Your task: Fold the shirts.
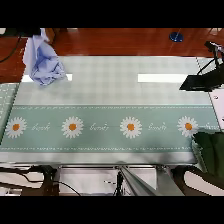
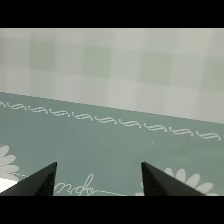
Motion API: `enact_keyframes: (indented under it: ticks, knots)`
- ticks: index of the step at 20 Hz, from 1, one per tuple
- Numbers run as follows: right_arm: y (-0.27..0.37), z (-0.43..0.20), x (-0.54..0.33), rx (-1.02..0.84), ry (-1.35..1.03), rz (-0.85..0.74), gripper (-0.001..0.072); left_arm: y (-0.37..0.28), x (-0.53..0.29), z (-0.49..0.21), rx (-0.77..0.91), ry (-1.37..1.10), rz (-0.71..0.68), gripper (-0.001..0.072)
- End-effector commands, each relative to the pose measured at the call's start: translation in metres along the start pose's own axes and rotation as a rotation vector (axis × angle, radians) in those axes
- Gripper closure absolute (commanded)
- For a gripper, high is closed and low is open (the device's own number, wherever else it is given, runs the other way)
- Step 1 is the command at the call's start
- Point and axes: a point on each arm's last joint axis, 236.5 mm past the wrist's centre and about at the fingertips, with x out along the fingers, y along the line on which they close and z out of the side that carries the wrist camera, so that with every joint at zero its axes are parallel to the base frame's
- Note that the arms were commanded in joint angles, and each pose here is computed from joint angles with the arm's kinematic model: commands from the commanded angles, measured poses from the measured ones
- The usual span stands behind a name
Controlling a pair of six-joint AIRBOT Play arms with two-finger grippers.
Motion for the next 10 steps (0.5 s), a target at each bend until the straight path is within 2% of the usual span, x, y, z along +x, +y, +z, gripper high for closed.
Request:
enact_keyframes:
  ticks: [1,5,10]
  knots:
    - [-0.008,0.000,0.000,-0.013,0.001,-0.035,0.0111,-0.060,-0.087,0.060,0.058,-0.151,-0.096,0.0686]
    - [-0.015,-0.002,0.000,-0.018,0.009,-0.064,0.0111,-0.137,-0.183,0.082,0.125,-0.241,-0.259,0.0686]
    - [-0.015,-0.006,0.000,-0.018,0.026,-0.062,0.0111,-0.242,-0.282,0.074,0.167,-0.292,-0.577,0.0686]
